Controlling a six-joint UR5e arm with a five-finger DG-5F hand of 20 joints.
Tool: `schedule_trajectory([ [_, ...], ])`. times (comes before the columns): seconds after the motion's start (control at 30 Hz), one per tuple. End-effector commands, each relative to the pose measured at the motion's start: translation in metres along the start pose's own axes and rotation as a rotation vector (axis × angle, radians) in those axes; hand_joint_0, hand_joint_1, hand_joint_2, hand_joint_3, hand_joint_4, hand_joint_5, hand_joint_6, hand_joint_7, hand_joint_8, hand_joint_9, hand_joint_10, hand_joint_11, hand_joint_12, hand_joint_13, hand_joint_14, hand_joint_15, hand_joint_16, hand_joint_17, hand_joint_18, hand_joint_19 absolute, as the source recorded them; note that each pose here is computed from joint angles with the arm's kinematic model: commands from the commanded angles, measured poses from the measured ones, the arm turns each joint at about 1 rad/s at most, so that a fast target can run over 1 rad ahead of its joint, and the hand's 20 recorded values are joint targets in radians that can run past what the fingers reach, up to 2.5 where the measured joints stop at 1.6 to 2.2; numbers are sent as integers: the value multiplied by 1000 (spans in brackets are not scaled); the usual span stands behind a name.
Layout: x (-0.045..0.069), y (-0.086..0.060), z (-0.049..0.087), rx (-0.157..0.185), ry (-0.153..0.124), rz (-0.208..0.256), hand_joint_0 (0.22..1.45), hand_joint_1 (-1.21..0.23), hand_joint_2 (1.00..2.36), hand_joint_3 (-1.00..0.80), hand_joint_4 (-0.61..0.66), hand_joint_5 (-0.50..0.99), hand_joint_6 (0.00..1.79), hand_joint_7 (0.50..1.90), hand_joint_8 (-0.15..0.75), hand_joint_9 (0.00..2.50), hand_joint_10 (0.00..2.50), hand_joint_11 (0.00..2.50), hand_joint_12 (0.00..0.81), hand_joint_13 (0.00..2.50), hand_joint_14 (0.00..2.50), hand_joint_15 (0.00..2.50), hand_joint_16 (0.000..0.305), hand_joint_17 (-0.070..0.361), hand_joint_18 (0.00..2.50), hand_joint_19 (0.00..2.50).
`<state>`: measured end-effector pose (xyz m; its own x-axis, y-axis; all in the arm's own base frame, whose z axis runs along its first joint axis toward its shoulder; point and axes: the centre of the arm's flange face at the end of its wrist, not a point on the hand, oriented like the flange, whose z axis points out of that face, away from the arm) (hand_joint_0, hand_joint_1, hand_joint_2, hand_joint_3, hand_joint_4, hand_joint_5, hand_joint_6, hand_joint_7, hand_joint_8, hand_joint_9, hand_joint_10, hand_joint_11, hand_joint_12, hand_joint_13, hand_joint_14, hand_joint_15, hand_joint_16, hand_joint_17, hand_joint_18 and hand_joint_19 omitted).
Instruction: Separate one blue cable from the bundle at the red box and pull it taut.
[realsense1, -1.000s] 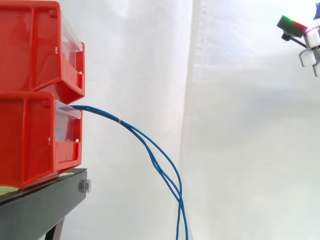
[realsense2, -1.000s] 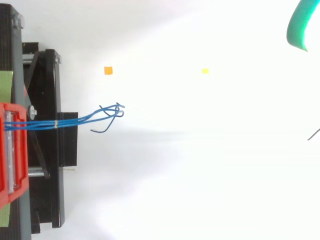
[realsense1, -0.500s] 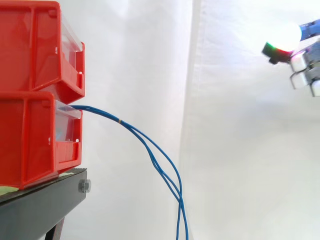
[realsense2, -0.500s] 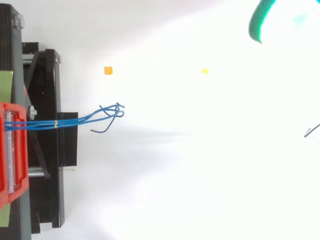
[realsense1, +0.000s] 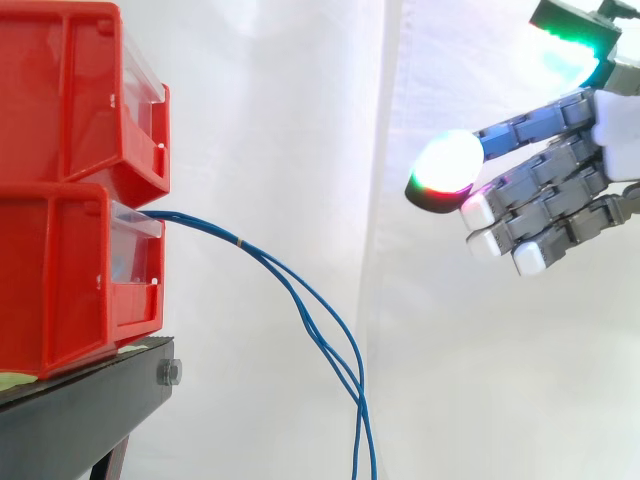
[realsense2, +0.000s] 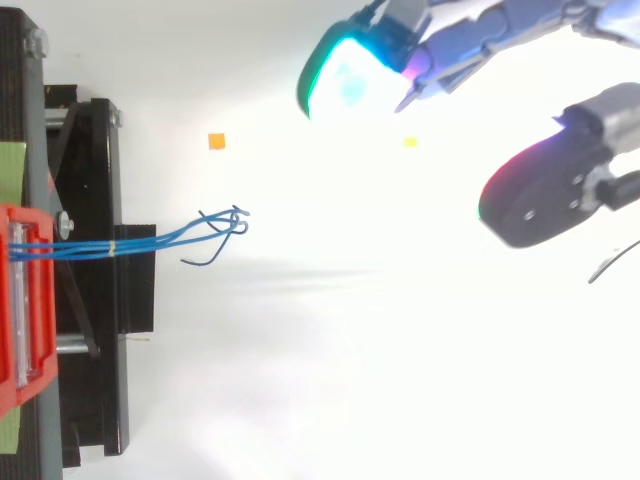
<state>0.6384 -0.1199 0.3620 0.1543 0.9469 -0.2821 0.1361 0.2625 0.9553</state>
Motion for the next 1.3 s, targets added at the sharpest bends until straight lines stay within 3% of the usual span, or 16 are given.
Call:
schedule_trajectory([
  [0.0, 9, 4, 9, -29, -26, -3, 544, -616, 1000, -500, 186, -230, 502, 776, 269, 628, 13, 351, 353, 599, 10, 271, 49, 110, 552, 425],
  [0.17, 23, 2, 16, -49, -47, -47, 545, -615, 1000, -500, 191, -227, 502, 779, 273, 632, 11, 352, 354, 600, 10, 272, 48, 108, 553, 433],
  [0.27, 36, -10, 25, -45, -54, -50, 547, -614, 1000, -500, 192, -225, 502, 780, 273, 640, 11, 355, 353, 607, 11, 281, 48, 108, 555, 433],
  [0.33, 39, -7, 30, -55, -61, -44, 548, -613, 1000, -500, 194, -223, 502, 778, 277, 648, 11, 366, 353, 611, 11, 282, 48, 108, 558, 435],
  [0.37, 48, -19, 40, -46, -56, -43, 548, -613, 1000, -500, 194, -223, 502, 777, 277, 651, 11, 371, 354, 615, 10, 276, 48, 108, 558, 440],
  [0.4, 51, -13, 52, -61, -57, -22, 549, -613, 1000, -500, 194, -222, 502, 778, 278, 657, 13, 368, 353, 616, 11, 280, 48, 108, 559, 443],
  [0.43, 58, -22, 63, -44, -44, -20, 549, -613, 1000, -500, 194, -221, 502, 779, 277, 659, 11, 366, 353, 616, 11, 280, 48, 108, 559, 443],
  [0.5, 63, -22, 69, -40, -28, -16, 549, -613, 1000, -500, 193, -219, 502, 778, 279, 665, 11, 371, 355, 619, 13, 283, 48, 107, 563, 442],
  [0.53, 73, -35, 83, -15, 3, -17, 550, -613, 1000, -500, 194, -218, 502, 780, 279, 665, 11, 368, 356, 622, 11, 284, 48, 107, 563, 442],
  [0.57, 75, -39, 86, -7, 12, -18, 549, -612, 1000, -500, 195, -218, 502, 780, 282, 666, 11, 378, 355, 626, 11, 285, 48, 107, 565, 442],
  [0.73, 78, -51, 90, 10, 16, -1, 550, -610, 1000, -500, 197, -215, 502, 783, 280, 677, 12, 383, 353, 626, 11, 290, 47, 107, 569, 441],
  [0.8, 77, -52, 97, -17, -13, 3, 551, -609, 1000, -500, 196, -213, 502, 783, 279, 679, 12, 378, 354, 626, 11, 283, 47, 107, 570, 448],
  [0.87, 79, -59, 102, -27, -24, -1, 551, -609, 1000, -500, 198, -212, 502, 778, 280, 682, 12, 379, 354, 630, 11, 290, 47, 107, 572, 448],
  [0.97, 85, -74, 109, -31, -31, 5, 551, -609, 1000, -500, 200, -209, 502, 783, 279, 686, 12, 380, 354, 631, 11, 287, 47, 106, 572, 455],
  [1.07, 87, -74, 111, -38, -40, 8, 551, -607, 1000, -500, 200, -206, 502, 784, 283, 687, 12, 387, 354, 633, 11, 291, 47, 107, 572, 457],
  [1.27, 102, -103, 134, -63, -43, 31, 552, -608, 1000, -500, 221, -191, 503, 819, 284, 695, 12, 388, 352, 641, 11, 298, 48, 108, 582, 466],
])
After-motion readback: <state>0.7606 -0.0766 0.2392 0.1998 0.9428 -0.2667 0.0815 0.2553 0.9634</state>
